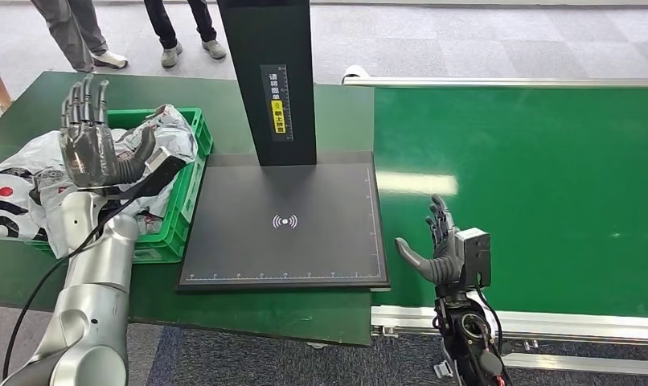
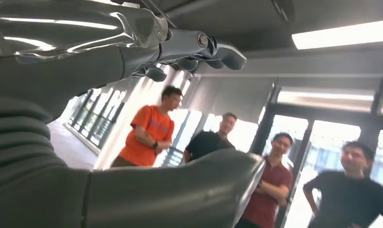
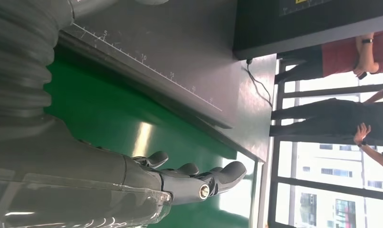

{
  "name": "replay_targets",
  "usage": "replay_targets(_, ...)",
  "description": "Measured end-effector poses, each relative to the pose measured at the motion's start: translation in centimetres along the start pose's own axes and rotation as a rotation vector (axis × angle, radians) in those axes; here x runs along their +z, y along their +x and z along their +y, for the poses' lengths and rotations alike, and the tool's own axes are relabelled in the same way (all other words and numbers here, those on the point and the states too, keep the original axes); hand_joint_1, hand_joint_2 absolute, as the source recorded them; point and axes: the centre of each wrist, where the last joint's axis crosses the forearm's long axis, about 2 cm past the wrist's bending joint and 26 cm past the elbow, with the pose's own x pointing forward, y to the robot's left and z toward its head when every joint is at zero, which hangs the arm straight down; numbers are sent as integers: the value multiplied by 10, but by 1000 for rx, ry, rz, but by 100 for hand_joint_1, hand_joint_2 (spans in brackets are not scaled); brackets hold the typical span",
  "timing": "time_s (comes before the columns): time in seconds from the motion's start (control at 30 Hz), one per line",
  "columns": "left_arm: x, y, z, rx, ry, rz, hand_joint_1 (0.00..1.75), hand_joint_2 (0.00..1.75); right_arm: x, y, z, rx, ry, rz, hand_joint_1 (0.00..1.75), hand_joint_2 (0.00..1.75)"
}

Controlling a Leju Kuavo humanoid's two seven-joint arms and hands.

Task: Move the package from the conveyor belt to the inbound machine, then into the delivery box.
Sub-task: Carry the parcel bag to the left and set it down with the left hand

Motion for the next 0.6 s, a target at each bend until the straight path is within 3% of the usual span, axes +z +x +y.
replay_targets(0.23, 2, -10, 10, 47, 111, 81, 0, 0, 0, -1, -2, 4, 5, -3, 0, 175)
replay_targets(0.33, 5, -7, 1, 231, 209, 212, 0, 0, 1, -1, -4, 7, 7, -7, 0, 175)
replay_targets(0.47, 15, 12, -12, 568, 363, 411, 0, 0, 0, -1, -6, 10, 9, -41, 0, 175)
replay_targets(0.53, 23, 27, -17, 719, 397, 443, 0, 0, 0, -1, -7, 11, 11, -61, 0, 175)
replay_targets(0.6, 30, 45, -20, 830, 382, 418, 0, 0, 0, -1, -8, 12, 12, -72, 0, 175)
